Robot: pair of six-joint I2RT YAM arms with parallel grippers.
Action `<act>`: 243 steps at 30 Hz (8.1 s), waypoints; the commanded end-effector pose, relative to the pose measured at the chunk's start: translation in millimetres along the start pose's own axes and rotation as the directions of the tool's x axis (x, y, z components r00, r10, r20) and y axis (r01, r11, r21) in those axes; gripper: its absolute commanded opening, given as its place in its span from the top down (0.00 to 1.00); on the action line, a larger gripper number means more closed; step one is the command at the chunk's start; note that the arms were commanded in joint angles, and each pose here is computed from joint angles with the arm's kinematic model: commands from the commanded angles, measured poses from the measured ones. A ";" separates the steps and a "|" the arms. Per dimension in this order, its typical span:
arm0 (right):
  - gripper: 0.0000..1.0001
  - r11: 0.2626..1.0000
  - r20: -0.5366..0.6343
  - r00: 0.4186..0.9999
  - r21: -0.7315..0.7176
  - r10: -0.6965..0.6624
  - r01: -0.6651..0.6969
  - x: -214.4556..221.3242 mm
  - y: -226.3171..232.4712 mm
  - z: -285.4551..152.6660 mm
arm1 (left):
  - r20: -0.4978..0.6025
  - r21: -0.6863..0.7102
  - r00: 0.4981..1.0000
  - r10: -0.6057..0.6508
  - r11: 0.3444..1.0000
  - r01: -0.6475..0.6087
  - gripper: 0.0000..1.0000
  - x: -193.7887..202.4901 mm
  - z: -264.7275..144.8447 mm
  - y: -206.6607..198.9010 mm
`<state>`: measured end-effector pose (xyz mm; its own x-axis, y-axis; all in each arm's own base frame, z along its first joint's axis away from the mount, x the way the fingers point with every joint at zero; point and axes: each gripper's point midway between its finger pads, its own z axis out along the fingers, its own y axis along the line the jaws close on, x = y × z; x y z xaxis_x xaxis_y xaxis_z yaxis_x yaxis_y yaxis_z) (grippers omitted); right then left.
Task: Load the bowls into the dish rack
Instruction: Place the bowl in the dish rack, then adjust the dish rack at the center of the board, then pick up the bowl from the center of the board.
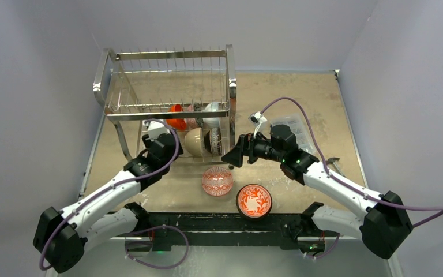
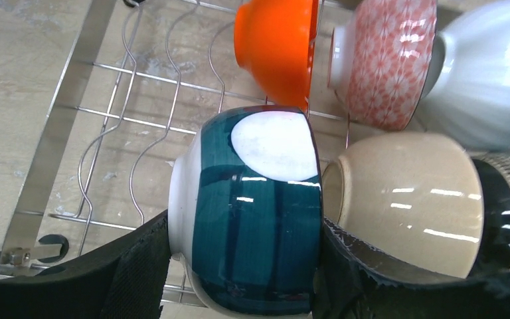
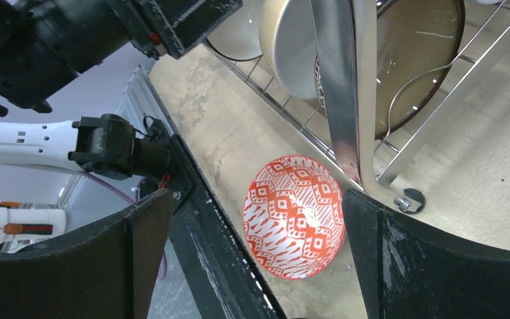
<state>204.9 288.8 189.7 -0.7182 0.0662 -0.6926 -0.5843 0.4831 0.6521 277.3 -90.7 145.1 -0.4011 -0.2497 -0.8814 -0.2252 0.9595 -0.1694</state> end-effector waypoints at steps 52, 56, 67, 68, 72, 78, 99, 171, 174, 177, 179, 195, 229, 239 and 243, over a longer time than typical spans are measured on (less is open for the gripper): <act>0.15 0.949 0.052 0.968 0.218 -0.244 0.227 -59.1 -32.8 23.0 | 0.000 -0.109 0.966 -0.259 0.960 0.257 0.08 -0.7 -56.4 61.1; 0.24 0.938 0.084 0.963 0.262 -0.256 0.226 -77.6 -38.5 30.5 | 0.047 -0.205 0.957 -0.287 0.935 0.290 0.09 -1.3 -58.4 80.7; 0.70 0.941 0.158 0.965 0.302 -0.208 0.154 -122.2 -64.3 25.4 | -0.165 -0.165 0.961 -0.220 0.967 0.193 0.30 63.7 -30.1 53.9; 0.75 0.939 0.161 0.965 0.308 -0.208 0.152 -124.4 -66.9 23.8 | -0.174 -0.157 0.957 -0.231 0.966 0.204 0.34 69.6 -28.7 53.0; 0.91 0.931 0.178 0.963 0.340 -0.203 0.134 -133.8 -77.1 14.4 | -0.189 -0.134 0.951 -0.243 0.966 0.220 0.45 84.8 -22.9 50.6; 1.00 0.908 0.197 0.960 0.406 -0.199 0.105 -140.2 -91.1 -3.3 | -0.193 -0.097 0.954 -0.229 0.972 0.214 0.65 88.3 -2.9 37.8; 0.90 0.841 0.219 0.966 0.541 -0.134 -0.006 -110.8 -118.3 -50.1 | -0.296 0.103 0.945 -0.139 0.979 0.176 0.55 66.5 91.6 -35.0; 1.00 0.981 -0.095 0.976 0.001 0.195 -0.196 43.0 -54.7 -16.8 | -0.387 0.583 0.921 0.047 0.786 0.205 0.38 66.8 -84.1 -195.6; 1.00 0.982 -0.092 0.977 0.003 0.190 -0.191 43.0 -54.6 -17.7 | -0.392 0.597 0.920 0.029 0.768 0.230 0.23 64.7 -88.3 -196.1; 1.00 0.983 -0.083 0.979 0.007 0.184 -0.184 41.8 -54.2 -19.2 | -0.411 0.611 0.911 0.025 0.749 0.256 0.09 65.0 -91.3 -198.6; 1.00 0.984 -0.078 0.981 0.015 0.176 -0.176 41.1 -55.3 -20.0 | -0.434 0.614 0.901 0.017 0.738 0.282 0.06 65.9 -90.7 -199.3; 1.00 0.980 -0.057 0.978 0.004 0.201 -0.201 50.9 -59.6 -19.8 | -0.610 0.708 0.792 0.022 0.466 0.531 0.03 57.7 -116.3 -190.5; 1.00 0.979 -0.050 0.979 -0.028 0.199 -0.200 41.9 -51.3 -18.8 | -0.627 0.737 0.775 0.078 0.381 0.558 0.44 72.9 -136.9 -230.5; 0.97 0.981 -0.044 0.980 -0.018 0.192 -0.193 37.9 -50.9 -19.3 | -0.640 0.724 0.765 0.072 0.389 0.570 1.00 75.2 -135.2 -230.6; 0.86 0.981 -0.047 0.981 -0.015 0.191 -0.192 37.0 -51.3 -18.7 | -0.639 0.720 0.767 0.066 0.402 0.566 1.00 75.9 -131.3 -228.9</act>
<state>193.2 242.6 107.4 -0.8659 0.1078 -0.4885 -0.3782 0.4981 0.7803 171.6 -336.8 143.7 -0.9187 -0.1862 -0.3483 0.2513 0.4049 -0.8791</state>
